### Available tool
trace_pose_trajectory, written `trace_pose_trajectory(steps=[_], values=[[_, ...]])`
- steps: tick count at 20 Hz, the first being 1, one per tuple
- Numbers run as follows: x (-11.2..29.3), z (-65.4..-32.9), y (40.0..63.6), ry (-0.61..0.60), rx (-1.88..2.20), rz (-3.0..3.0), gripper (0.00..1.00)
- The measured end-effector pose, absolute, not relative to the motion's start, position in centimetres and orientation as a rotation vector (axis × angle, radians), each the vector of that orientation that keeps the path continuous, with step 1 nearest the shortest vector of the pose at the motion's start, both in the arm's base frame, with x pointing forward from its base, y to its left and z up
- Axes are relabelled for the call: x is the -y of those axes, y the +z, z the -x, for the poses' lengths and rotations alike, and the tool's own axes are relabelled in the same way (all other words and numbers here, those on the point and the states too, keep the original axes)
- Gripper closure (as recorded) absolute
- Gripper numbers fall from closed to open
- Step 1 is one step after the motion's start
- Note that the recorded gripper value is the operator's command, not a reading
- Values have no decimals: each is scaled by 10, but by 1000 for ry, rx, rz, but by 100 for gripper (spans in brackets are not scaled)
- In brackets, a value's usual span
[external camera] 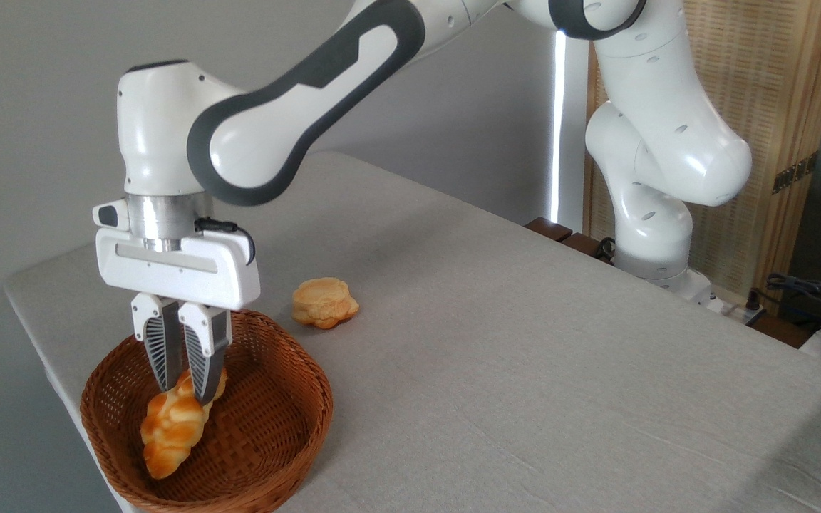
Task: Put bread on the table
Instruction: 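Lift the braided roll out of the basket and carry it beside the bun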
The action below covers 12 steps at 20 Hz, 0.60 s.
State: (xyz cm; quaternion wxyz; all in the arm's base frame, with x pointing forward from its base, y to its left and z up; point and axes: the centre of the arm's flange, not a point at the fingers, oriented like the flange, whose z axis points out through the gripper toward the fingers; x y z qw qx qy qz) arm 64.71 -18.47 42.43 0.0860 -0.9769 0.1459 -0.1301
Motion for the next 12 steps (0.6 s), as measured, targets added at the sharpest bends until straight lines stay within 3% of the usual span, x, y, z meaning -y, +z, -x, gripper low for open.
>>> trace_pose_trajectory(steps=[7,12], values=[[171,-621,508,-458,-380,2889,60],[166,-580,519,-384,-524,2903,60]])
